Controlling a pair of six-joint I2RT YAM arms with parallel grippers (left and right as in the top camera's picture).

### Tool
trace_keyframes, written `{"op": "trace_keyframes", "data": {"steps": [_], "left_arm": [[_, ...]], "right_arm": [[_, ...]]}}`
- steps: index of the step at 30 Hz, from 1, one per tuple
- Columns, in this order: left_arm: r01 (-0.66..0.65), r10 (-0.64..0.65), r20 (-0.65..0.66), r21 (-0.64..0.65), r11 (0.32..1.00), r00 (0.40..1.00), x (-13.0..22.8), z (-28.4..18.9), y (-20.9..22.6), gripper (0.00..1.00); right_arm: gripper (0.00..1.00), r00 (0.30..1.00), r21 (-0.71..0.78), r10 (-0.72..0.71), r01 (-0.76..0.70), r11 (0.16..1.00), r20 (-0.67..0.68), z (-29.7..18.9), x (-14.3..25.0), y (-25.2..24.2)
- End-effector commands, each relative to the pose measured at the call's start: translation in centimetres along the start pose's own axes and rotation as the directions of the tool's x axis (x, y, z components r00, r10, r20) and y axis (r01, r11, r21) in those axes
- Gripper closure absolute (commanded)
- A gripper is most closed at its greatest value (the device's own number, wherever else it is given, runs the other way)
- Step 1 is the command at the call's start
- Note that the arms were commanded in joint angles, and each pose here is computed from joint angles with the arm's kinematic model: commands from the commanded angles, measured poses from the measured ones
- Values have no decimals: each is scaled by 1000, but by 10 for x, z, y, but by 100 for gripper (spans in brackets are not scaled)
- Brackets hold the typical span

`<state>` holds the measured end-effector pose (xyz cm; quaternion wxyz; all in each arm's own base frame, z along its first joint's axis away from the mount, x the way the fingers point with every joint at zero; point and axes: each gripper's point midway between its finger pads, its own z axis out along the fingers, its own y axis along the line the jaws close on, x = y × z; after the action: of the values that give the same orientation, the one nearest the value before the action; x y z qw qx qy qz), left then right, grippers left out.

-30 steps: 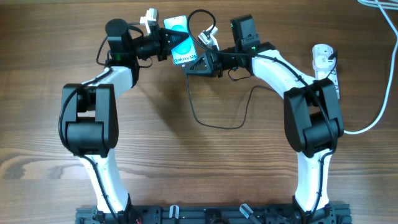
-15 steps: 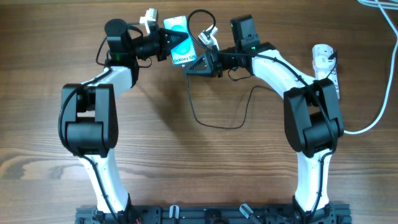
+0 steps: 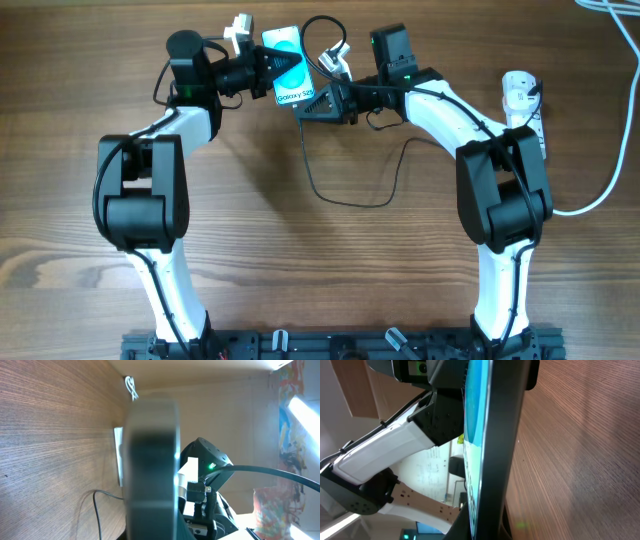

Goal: Plug charger to phone and switch on socket

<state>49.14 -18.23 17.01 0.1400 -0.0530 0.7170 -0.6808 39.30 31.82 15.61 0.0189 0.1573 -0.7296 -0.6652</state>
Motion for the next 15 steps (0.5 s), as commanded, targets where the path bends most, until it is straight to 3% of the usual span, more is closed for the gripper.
{"op": "trace_keyframes", "data": {"steps": [1, 15], "left_arm": [[-27, 27, -30, 17, 1000, 999, 4, -2, -12, 96], [-45, 46, -47, 22, 999, 998, 8, -3, -12, 96]], "right_arm": [[95, 998, -17, -55, 55, 998, -2, -2, -3, 12], [96, 999, -18, -54, 54, 998, -3, -2, -3, 12]]}}
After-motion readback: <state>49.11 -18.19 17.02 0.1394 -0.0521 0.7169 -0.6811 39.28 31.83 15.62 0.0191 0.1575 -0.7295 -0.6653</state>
